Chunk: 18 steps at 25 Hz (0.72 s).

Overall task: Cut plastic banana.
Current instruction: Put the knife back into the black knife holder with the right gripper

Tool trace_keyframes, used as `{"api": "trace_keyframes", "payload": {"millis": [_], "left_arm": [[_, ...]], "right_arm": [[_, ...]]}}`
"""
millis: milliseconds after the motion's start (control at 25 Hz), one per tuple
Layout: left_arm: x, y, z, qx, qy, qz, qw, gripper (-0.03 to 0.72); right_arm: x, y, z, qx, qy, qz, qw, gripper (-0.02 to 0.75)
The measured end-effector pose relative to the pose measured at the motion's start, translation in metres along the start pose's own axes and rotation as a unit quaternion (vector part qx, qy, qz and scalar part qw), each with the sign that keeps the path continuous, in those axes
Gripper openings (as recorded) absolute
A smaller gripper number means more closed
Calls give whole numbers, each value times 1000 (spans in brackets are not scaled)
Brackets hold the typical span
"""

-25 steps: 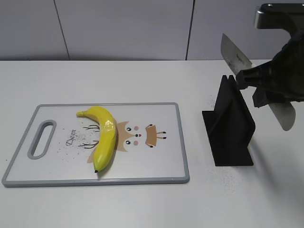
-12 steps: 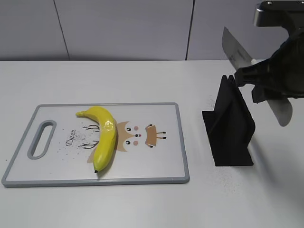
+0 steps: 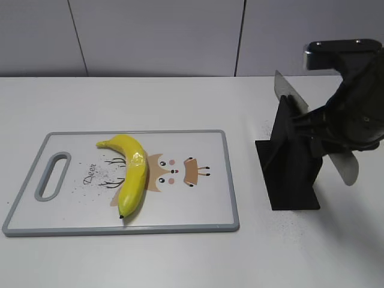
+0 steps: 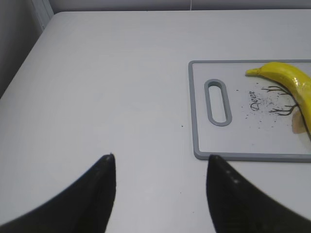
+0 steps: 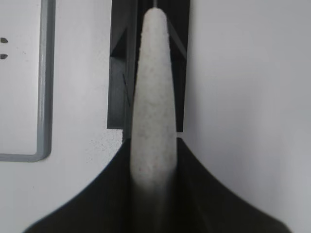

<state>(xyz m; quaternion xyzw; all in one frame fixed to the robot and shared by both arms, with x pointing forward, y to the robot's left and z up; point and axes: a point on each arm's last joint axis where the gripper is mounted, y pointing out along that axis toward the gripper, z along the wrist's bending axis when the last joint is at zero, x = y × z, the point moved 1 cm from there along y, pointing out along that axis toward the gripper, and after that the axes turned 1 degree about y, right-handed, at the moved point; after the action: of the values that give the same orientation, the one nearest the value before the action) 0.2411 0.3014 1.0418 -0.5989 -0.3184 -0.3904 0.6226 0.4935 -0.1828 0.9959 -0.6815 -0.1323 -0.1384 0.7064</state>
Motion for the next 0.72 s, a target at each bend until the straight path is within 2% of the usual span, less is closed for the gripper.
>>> {"api": "trace_keyframes", "payload": {"millis": [200,280,360,600,720], "left_arm": [[0,0,0,0,0,0,1000,580],[0,0,0,0,0,0,1000,580],[0,0,0,0,0,0,1000,582],[0,0,0,0,0,0,1000,582],[0,0,0,0,0,0,1000,582]], "right_arm": [[-6,2,3,17,21,21,999,160],[-7,2,3,19,22,25,999,181],[-9,2,3,17,20,34,999,268],[-11,0,2,14,-7,45,999,608],[-8,-20,1,34,-45,10,998,654]]}}
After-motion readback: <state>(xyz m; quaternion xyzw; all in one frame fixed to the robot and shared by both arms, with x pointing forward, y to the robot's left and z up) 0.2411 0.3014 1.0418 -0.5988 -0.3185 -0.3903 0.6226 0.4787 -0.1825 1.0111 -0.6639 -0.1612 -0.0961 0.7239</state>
